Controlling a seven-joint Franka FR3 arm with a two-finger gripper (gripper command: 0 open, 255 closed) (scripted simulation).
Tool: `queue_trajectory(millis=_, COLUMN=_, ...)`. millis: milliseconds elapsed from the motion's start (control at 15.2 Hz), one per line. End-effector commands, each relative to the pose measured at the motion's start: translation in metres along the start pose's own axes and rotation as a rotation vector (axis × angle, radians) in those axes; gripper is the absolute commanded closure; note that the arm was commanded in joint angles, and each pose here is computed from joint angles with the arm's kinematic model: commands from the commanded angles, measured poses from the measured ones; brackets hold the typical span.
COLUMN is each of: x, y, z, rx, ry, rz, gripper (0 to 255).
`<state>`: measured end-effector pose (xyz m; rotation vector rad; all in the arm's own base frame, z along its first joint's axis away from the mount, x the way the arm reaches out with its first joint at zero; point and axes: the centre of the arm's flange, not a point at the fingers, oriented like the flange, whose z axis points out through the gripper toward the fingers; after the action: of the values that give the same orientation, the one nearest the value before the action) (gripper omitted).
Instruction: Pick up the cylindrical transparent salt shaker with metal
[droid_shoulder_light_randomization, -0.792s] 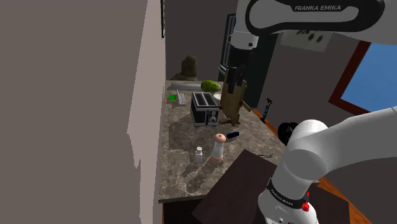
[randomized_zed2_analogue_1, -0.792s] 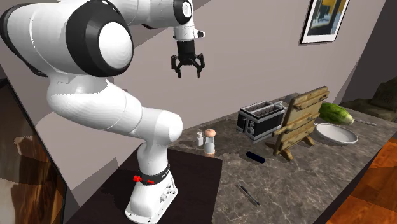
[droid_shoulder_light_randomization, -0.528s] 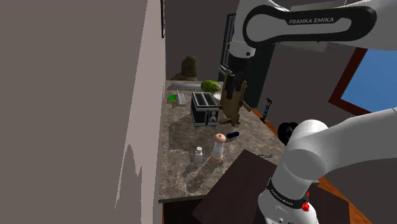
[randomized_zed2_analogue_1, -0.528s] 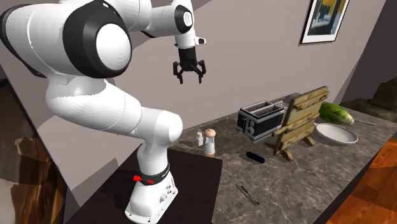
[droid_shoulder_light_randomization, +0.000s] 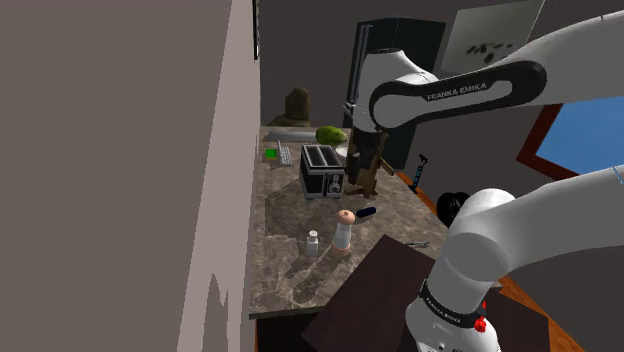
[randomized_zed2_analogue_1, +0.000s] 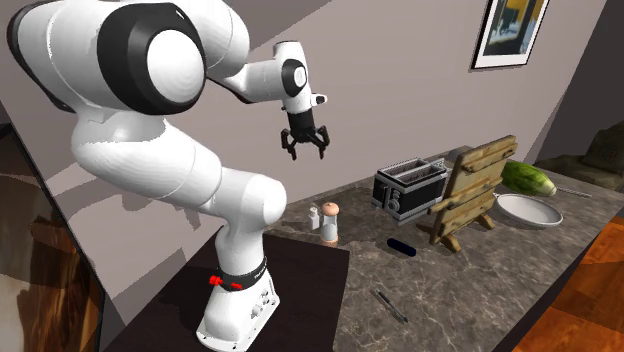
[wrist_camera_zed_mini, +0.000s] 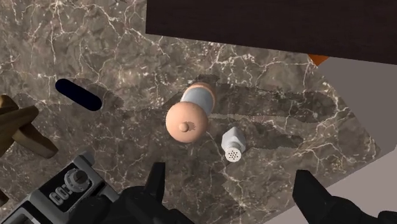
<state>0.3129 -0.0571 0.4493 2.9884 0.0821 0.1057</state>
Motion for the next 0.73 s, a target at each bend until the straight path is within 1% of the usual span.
queue_trajectory(millis=0, x=0.001, y=0.004, z=0.027, rx=-0.016, ry=0.013, rz=0.007, gripper=0)
queue_trajectory(millis=660, x=0.01, y=0.015, z=0.157, rx=-0.096, ry=0.055, rz=0.046, gripper=0)
